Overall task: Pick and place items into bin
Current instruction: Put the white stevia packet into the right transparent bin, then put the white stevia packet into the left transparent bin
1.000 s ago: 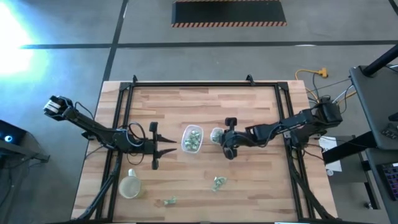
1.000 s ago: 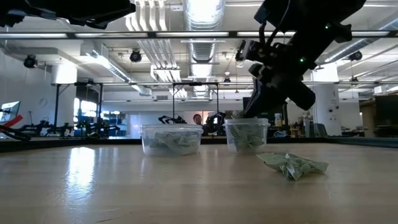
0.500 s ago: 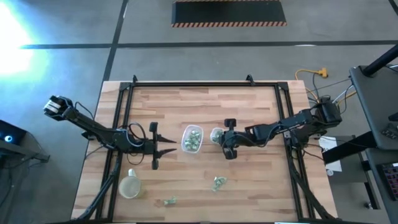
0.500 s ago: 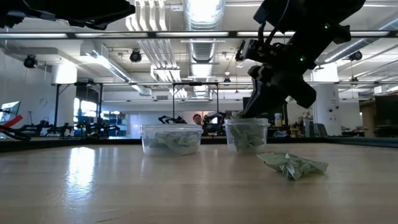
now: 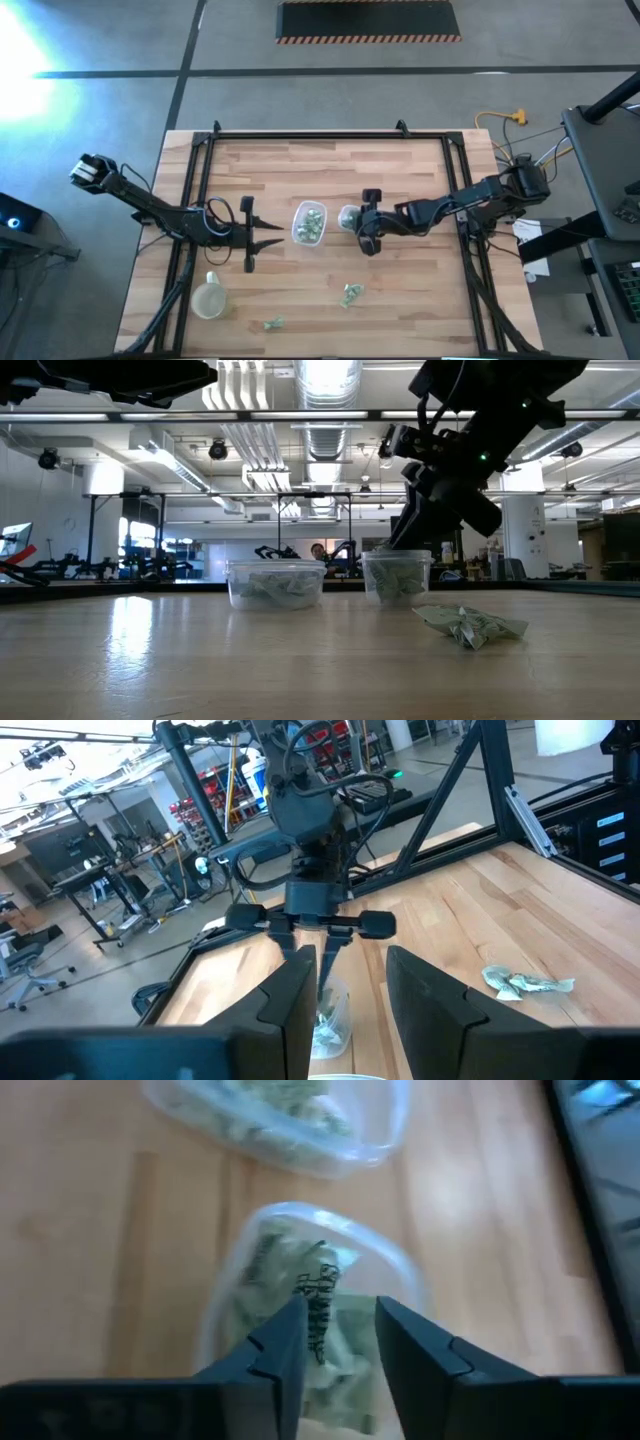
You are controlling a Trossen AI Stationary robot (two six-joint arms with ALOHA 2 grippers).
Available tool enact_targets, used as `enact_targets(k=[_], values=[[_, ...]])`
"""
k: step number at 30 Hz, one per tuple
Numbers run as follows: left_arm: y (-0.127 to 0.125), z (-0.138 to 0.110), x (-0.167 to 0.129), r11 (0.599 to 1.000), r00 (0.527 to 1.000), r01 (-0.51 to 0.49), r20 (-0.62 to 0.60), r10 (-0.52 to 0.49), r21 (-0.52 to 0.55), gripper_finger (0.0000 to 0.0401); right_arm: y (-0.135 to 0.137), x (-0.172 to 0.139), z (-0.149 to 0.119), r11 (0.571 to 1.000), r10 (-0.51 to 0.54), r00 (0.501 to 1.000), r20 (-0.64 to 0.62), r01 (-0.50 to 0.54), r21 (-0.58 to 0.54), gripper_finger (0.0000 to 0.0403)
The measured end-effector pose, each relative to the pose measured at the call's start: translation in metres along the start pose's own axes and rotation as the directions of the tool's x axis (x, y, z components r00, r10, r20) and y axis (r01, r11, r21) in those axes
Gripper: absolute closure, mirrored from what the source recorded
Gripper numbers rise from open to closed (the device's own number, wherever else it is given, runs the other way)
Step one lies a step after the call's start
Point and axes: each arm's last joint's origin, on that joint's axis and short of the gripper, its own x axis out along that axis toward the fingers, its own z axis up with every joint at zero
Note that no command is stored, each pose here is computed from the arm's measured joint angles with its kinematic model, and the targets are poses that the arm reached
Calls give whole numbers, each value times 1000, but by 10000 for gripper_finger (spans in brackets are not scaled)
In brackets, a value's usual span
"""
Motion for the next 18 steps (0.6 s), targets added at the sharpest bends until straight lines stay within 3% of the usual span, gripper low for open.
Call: enact_targets(k=[7,18], values=[[0,0,0,1000,1000,0,0,0,0,294,-6,-21,9,1000,-21,998,66,20,15,273],[-1,-1,0,1000,1000,6,-11,-6,-2,294,-2,-57,10,999,25,994,104,-29,34,286]])
